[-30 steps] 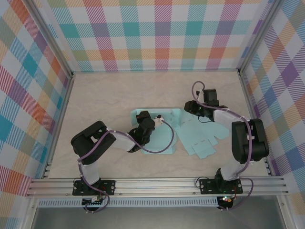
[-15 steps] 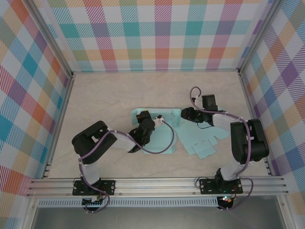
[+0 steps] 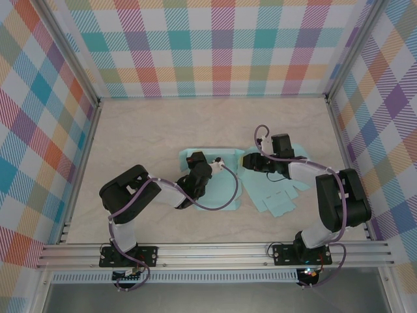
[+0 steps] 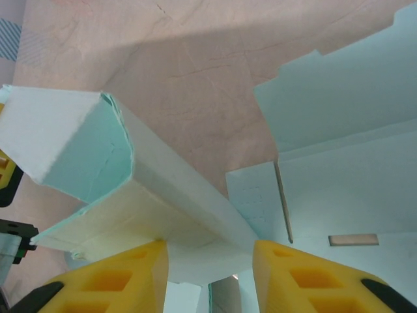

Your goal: Fold the paper box

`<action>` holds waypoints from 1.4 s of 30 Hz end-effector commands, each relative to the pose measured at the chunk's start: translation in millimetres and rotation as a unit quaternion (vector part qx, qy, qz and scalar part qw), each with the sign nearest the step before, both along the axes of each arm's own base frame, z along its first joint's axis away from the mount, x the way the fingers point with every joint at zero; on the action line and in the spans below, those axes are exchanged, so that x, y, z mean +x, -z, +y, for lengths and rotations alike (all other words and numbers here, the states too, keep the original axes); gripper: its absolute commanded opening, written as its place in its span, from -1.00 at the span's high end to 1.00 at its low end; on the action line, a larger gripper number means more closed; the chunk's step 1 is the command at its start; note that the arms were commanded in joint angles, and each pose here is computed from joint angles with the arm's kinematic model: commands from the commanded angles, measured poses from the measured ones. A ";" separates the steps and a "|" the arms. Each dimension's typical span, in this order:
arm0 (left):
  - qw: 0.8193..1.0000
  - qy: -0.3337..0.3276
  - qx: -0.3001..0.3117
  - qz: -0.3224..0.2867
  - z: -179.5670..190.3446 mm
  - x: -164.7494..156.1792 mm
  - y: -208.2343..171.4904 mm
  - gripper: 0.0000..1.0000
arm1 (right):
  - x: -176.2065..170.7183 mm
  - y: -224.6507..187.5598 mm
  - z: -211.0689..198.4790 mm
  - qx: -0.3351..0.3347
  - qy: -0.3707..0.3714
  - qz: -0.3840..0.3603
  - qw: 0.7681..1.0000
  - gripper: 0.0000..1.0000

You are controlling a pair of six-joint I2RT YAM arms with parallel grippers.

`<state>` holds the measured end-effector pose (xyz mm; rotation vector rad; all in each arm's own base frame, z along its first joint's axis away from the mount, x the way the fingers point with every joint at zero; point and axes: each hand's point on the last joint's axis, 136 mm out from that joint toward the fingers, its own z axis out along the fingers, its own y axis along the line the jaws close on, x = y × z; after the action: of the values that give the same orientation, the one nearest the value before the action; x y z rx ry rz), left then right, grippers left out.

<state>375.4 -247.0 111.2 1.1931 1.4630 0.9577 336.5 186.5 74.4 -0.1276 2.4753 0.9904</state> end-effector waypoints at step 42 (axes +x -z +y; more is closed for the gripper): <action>0.993 0.069 -0.030 -0.094 -16.5 22.3 -27.7 1.00 | 11.7 -24.5 28.8 0.032 -0.088 -0.143 0.985 -0.05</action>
<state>396.9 -260.2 122.0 1.1520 1.2790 0.9486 350.3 204.7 89.4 -0.3432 2.2782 0.9910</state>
